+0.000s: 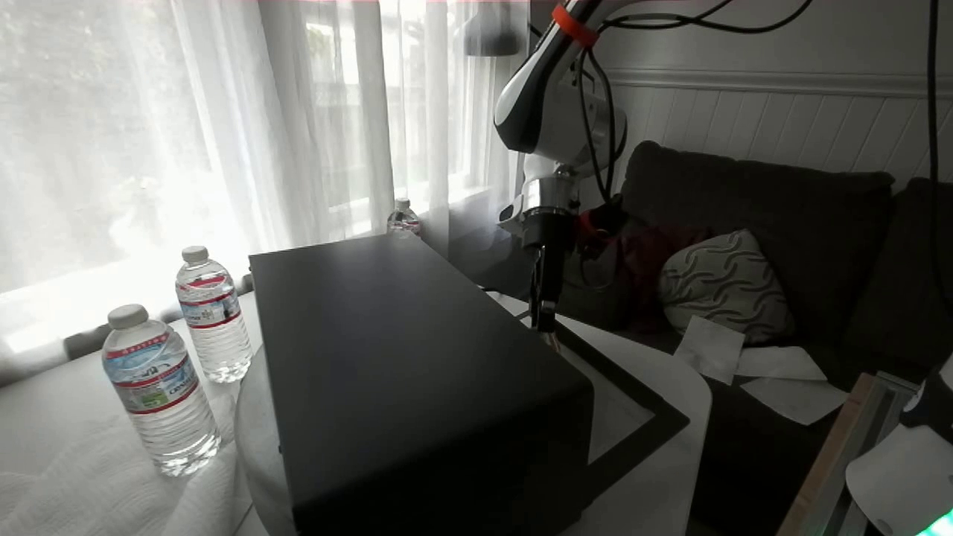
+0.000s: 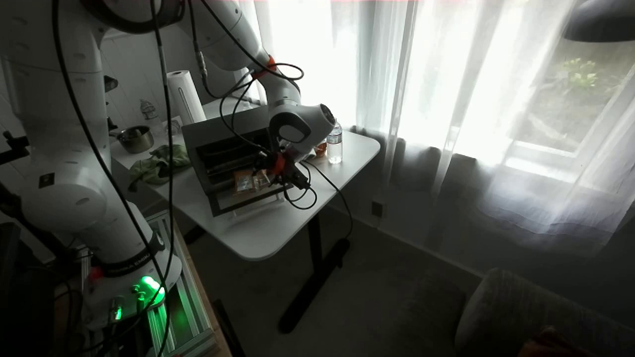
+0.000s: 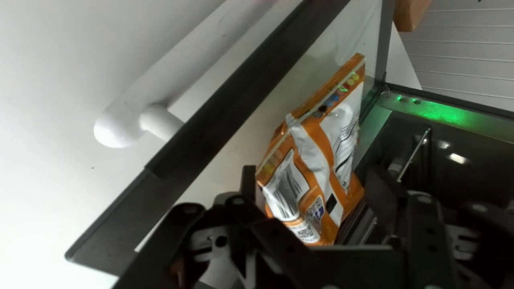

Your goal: Pick up the popcorn popping paper bag from the microwave door and place it inside the microwave

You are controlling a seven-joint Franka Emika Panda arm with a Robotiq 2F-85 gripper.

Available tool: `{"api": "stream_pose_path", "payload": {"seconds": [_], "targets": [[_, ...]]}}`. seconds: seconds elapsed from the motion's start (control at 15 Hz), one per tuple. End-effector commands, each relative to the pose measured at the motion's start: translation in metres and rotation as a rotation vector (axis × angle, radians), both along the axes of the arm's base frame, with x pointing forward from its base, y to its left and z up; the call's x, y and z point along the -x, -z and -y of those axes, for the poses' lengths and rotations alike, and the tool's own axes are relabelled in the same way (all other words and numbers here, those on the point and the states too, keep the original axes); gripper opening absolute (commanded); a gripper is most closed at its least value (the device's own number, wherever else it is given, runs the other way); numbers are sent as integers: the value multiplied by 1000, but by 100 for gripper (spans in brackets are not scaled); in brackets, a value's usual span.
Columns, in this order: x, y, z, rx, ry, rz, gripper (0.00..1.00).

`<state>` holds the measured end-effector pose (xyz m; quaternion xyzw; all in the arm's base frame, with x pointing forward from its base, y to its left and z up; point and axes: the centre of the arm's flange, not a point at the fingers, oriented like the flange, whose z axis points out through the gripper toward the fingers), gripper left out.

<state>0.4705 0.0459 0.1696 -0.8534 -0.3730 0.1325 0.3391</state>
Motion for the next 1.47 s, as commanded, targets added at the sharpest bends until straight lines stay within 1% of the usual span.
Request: {"api": "stream_pose_path", "payload": {"seconds": [0.0, 0.07, 0.13, 0.2, 0.27, 0.33, 0.4, 0.53, 0.6, 1.0, 1.4], "targets": [[2, -2, -5, -5, -27, -39, 53], [3, -2, -6, -6, -29, -44, 51], [3, -2, -6, -6, -31, -48, 46], [4, -3, -7, -6, -32, -51, 44], [4, -3, -7, -6, -34, -55, 34], [4, -3, -7, -6, -34, -59, 20], [5, -3, -7, -7, -35, -65, 19], [6, -3, -7, -6, -36, -76, 5], [7, -2, -7, -4, -38, -82, 0], [11, -3, -8, -2, -47, -117, 0], [16, -20, 5, -28, -65, -144, 0]]}}
